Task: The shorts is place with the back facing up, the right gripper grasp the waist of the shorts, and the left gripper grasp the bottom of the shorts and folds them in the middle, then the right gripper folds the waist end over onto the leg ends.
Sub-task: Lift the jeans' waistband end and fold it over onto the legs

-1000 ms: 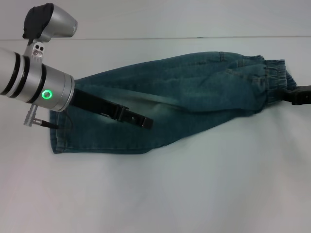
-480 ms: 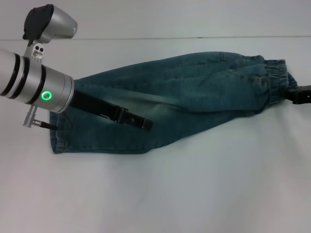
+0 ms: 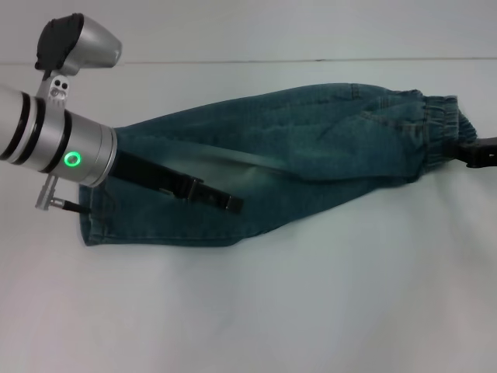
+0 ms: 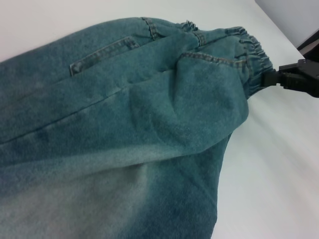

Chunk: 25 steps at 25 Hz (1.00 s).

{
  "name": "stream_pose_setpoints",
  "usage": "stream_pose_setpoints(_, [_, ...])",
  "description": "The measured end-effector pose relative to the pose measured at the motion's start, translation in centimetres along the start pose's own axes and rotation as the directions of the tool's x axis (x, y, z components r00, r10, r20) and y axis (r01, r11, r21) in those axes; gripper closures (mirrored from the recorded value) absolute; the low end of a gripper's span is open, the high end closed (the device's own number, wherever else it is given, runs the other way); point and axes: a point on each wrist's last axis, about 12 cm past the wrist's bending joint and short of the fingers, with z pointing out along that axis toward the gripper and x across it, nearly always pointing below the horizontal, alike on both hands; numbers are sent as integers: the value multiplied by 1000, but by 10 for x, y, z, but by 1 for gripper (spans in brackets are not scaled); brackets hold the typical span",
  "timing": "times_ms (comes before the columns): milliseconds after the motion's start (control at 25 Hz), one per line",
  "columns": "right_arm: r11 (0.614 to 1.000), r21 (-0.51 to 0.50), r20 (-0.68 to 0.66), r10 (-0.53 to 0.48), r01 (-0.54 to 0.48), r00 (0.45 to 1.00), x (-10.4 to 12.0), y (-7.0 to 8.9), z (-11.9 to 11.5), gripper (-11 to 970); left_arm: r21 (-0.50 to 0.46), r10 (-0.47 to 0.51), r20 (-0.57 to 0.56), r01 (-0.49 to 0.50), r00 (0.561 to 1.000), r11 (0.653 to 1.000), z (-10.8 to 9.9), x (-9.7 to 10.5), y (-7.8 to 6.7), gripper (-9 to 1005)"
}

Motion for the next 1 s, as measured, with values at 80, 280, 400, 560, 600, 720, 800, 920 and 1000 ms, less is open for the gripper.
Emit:
stream_pose_setpoints(80, [1000,-8,13,12,-12,1000,0,0,-2,916,0,-4,-1,4,1000,1000,0,2,1,57])
stream_pose_setpoints(280, [1000,-21,45,16,-15,999,-3,1,-6,923,-1,-12,-2,12,1000,1000,0,6,3,58])
stream_pose_setpoints(400, [1000,-25,59,16,-15,998,-5,3,-7,922,-1,-10,-3,10,1000,1000,-1,8,4,57])
stream_pose_setpoints(560, [999,-38,73,34,-31,997,-4,3,-9,922,-3,-9,-3,9,1000,1000,-1,9,5,57])
stream_pose_setpoints(600, [999,-38,73,34,-31,997,-4,3,-9,922,-3,-9,-3,9,1000,1000,-1,9,5,57])
stream_pose_setpoints(720, [998,-52,72,42,-38,997,-2,4,-11,924,-5,-10,-3,10,1000,1000,-2,10,5,58])
stream_pose_setpoints(800, [997,-59,73,51,-47,996,0,4,-13,925,-6,-9,-2,9,1000,1000,-2,9,5,58])
stream_pose_setpoints(920, [996,-62,81,68,-63,994,2,4,-17,922,-8,-3,-1,3,1000,1000,-3,8,5,58])
stream_pose_setpoints(1000, [995,-66,83,77,-72,994,3,5,-19,919,-9,2,-1,-2,1000,1000,-3,7,5,58])
